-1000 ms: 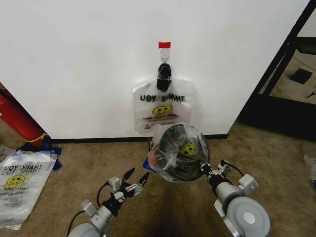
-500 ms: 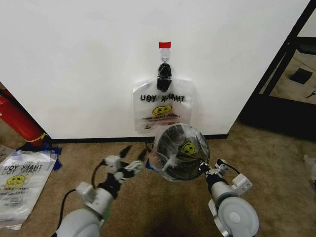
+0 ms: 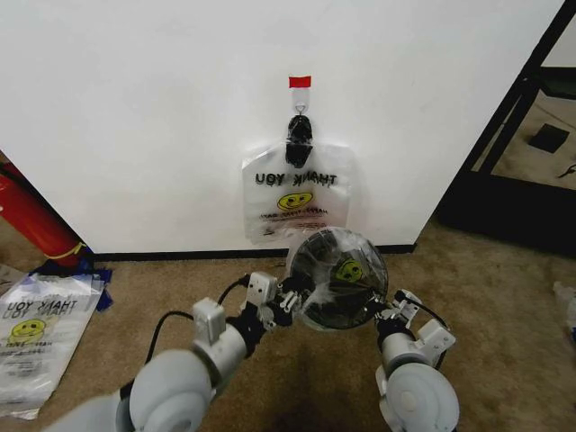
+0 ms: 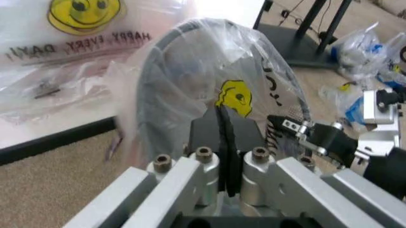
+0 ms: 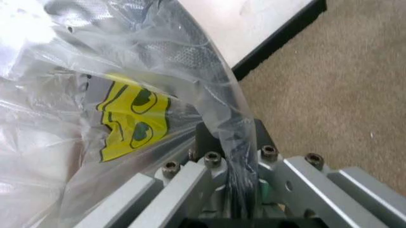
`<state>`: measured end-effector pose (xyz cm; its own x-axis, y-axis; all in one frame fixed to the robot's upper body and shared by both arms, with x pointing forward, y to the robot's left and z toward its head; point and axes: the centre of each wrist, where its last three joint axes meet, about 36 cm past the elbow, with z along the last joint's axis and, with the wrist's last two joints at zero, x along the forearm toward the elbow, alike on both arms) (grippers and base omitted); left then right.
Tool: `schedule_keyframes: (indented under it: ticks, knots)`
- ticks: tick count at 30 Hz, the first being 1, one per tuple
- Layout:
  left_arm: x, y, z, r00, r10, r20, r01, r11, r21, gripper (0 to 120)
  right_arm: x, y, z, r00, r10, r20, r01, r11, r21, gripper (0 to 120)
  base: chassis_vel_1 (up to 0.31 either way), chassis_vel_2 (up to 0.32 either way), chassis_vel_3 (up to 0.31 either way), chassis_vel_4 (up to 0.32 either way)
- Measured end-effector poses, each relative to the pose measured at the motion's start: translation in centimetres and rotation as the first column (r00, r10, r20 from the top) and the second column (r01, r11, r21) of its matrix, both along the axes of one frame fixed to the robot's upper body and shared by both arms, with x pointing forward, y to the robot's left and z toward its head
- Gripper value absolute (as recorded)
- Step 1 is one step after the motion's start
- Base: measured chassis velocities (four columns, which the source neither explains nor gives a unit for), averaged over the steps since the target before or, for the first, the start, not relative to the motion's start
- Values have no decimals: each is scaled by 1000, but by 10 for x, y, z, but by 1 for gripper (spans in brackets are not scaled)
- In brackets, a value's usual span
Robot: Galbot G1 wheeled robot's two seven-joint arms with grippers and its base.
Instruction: Pick up the garbage bag from the wall and place it over the trash bin.
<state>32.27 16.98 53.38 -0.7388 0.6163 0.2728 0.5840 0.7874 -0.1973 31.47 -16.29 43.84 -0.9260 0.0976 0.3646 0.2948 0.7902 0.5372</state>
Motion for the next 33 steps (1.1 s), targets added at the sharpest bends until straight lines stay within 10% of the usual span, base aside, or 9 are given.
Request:
schedule_keyframes:
  ticks: [10,33]
  knots:
    - [28,-42,-11,990,-20,-143,39,991,131,0,-5,20,-16,998,-10,65,17,993,-113,0,0,0,0,0]
    - [66,-88,-55,996,27,-87,-4,965,262,0,-14,24,-31,992,30,122,-6,980,-197,0,0,0,0,0]
